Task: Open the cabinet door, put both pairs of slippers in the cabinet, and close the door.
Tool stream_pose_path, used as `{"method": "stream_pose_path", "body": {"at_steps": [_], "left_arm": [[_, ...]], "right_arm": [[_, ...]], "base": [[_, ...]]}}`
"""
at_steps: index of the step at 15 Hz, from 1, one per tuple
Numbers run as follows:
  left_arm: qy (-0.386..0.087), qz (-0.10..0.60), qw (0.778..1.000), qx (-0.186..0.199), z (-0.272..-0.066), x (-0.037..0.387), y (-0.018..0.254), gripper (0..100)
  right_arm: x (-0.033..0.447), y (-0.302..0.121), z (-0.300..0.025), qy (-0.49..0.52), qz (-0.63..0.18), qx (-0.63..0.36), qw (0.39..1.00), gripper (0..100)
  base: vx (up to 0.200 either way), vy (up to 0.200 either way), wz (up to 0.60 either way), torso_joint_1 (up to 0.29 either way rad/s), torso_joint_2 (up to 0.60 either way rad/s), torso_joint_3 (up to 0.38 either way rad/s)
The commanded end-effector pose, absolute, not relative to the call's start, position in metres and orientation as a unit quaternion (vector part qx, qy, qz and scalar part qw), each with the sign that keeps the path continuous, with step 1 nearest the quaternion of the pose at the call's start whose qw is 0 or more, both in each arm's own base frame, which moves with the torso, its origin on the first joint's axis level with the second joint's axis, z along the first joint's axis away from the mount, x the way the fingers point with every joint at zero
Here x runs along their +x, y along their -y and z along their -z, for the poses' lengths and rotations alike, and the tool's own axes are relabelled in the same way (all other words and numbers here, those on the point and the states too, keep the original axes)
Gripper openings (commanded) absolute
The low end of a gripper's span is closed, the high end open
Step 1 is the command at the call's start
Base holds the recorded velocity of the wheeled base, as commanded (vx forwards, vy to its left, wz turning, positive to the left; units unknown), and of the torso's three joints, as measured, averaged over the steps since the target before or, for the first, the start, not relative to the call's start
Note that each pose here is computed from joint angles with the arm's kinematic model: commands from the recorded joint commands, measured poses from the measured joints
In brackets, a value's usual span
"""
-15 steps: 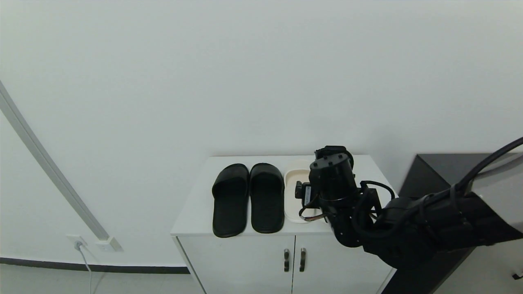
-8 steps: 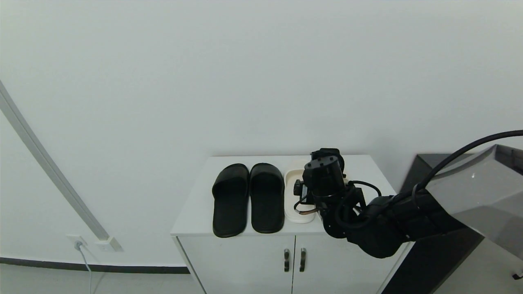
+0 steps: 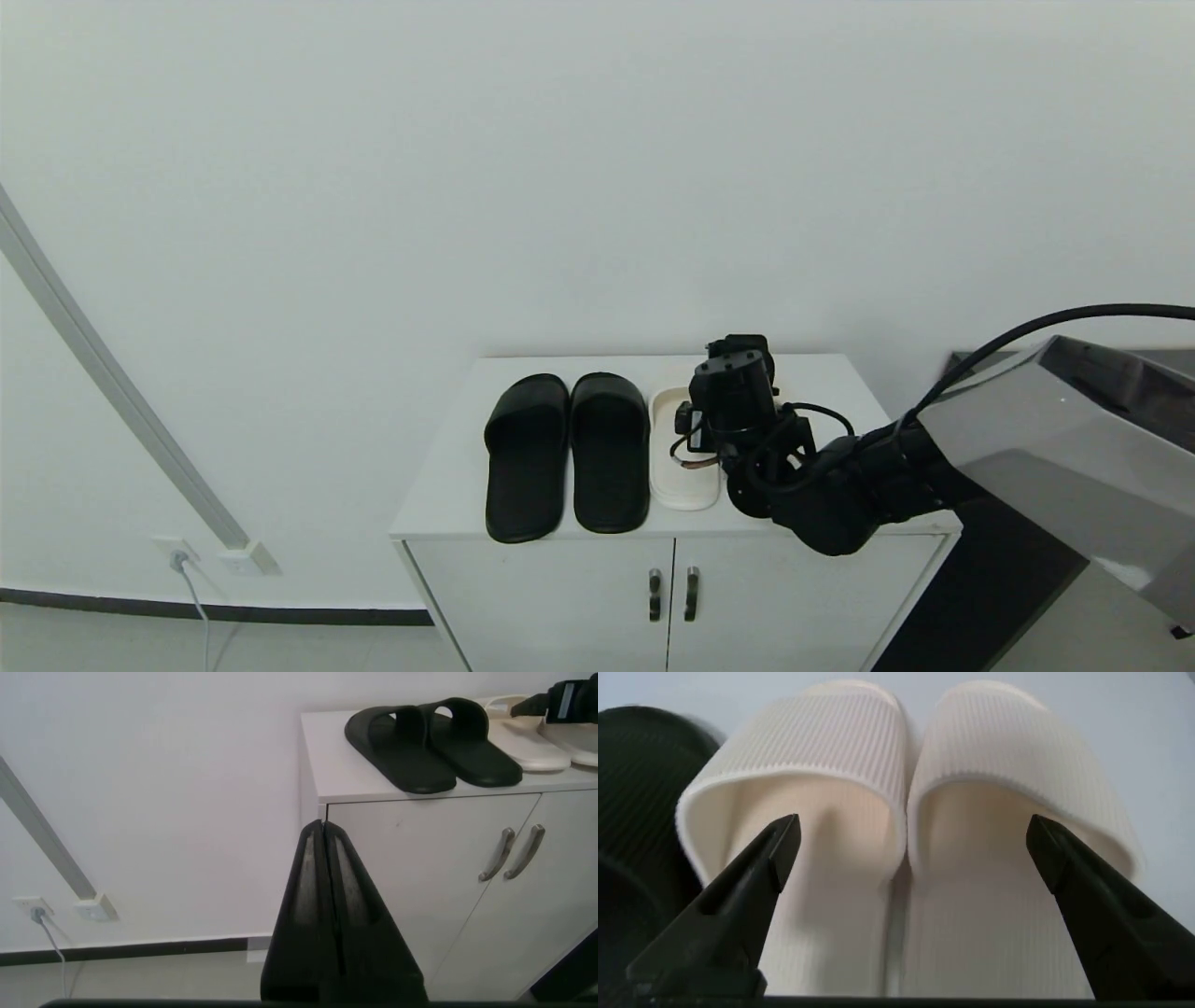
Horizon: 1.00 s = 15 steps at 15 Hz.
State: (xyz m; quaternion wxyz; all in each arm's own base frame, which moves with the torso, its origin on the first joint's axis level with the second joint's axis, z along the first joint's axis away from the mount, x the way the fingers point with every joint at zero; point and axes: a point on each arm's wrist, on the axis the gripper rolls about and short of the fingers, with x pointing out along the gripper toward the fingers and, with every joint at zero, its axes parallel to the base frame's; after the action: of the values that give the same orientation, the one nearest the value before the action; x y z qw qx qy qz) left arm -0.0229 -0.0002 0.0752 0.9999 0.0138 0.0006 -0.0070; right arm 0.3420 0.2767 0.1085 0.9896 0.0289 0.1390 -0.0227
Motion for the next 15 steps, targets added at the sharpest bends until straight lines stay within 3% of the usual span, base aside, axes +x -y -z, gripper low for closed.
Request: {"method": "stream_pose_path", "body": {"at_steps": [1,5,6,11,15], "left_arm": [[-0.001,0.007,1.0,0.014,-0.075,-0.023,0.0,0],[-0.001,0.007,1.0,0.014,-0.075,-0.023,0.0,0],[-0.001,0.007,1.0,0.014,-0.075,-0.023,0.0,0],[-0.001,0.007,1.0,0.014,-0.075,-0.023,0.0,0],[-0.001,0.007,1.0,0.013,-0.075,-0.023,0.0,0]], "right_arm": [[0.352,-0.275,-0.101,-0.137,0.03,0.024,0.99,100],[0.362,-0.274,-0.092,-0.123,0.032,0.02,0.992,100],[0.363,-0.274,-0.092,-0.122,0.033,0.019,0.992,0],[0.363,-0.276,-0.093,-0.119,0.032,0.02,0.992,0],[0.355,-0.27,-0.114,-0.107,0.029,0.024,0.994,0]], "base": [[0.0,0.0,0.0,0.0,0.0,0.0],[0.0,0.0,0.0,0.0,0.0,0.0],[0.0,0.0,0.0,0.0,0.0,0.0],[0.0,0.0,0.0,0.0,0.0,0.0],[0.0,0.0,0.0,0.0,0.0,0.0]]}}
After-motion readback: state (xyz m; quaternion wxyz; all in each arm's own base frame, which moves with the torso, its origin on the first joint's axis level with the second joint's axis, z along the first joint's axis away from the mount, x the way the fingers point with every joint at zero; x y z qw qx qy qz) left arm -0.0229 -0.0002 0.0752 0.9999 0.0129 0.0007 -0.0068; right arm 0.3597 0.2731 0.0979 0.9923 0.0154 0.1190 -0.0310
